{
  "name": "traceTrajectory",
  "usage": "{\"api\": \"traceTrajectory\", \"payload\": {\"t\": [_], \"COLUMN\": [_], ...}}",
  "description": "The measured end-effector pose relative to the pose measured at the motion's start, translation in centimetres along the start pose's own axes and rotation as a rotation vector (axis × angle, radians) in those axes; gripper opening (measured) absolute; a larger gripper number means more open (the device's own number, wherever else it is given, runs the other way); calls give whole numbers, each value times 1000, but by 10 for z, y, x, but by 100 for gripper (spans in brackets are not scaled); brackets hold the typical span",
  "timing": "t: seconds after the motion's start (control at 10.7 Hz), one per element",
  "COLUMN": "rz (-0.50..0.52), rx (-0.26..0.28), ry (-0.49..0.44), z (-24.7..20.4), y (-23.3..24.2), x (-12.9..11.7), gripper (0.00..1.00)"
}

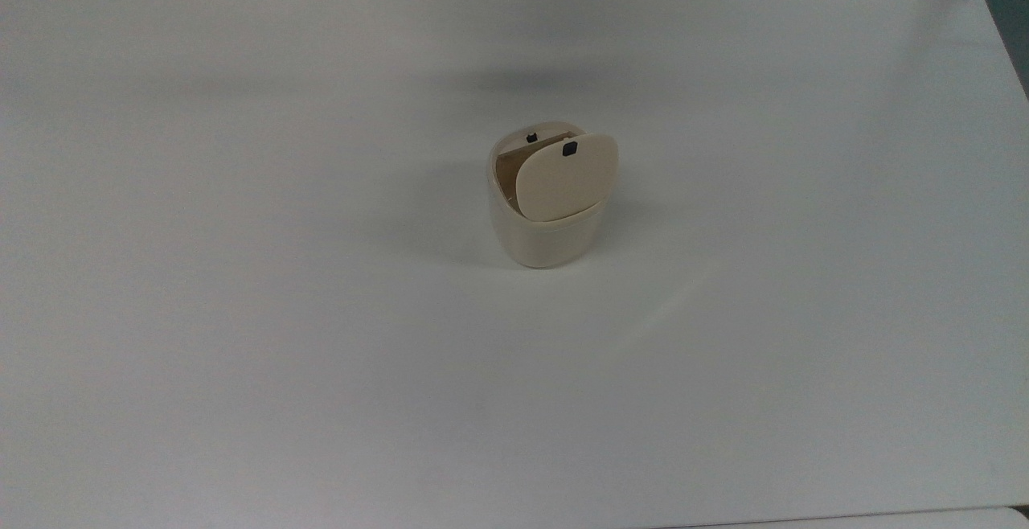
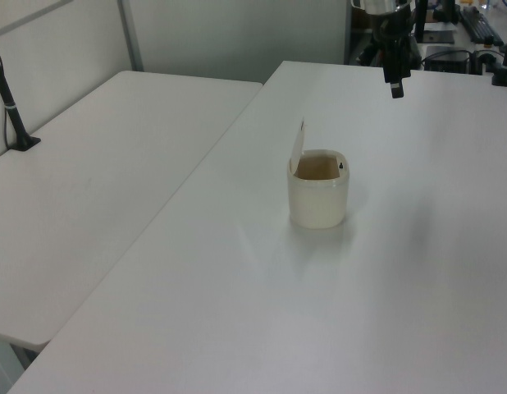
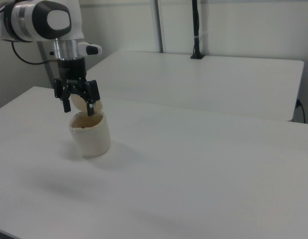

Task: Open the trash bin

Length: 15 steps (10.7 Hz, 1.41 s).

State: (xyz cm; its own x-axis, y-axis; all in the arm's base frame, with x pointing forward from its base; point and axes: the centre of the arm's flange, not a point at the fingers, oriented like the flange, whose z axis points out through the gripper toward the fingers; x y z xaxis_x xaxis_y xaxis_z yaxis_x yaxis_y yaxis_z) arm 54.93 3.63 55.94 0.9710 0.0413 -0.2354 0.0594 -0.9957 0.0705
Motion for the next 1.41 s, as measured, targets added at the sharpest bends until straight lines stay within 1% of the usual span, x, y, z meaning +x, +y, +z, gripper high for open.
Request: {"api": "traceTrajectory", "payload": {"t": [1.41], "rz": [8], "rx": [1], "ry": [2], "z": [-1], "y": [4], "x": [0], "gripper": [100]}}
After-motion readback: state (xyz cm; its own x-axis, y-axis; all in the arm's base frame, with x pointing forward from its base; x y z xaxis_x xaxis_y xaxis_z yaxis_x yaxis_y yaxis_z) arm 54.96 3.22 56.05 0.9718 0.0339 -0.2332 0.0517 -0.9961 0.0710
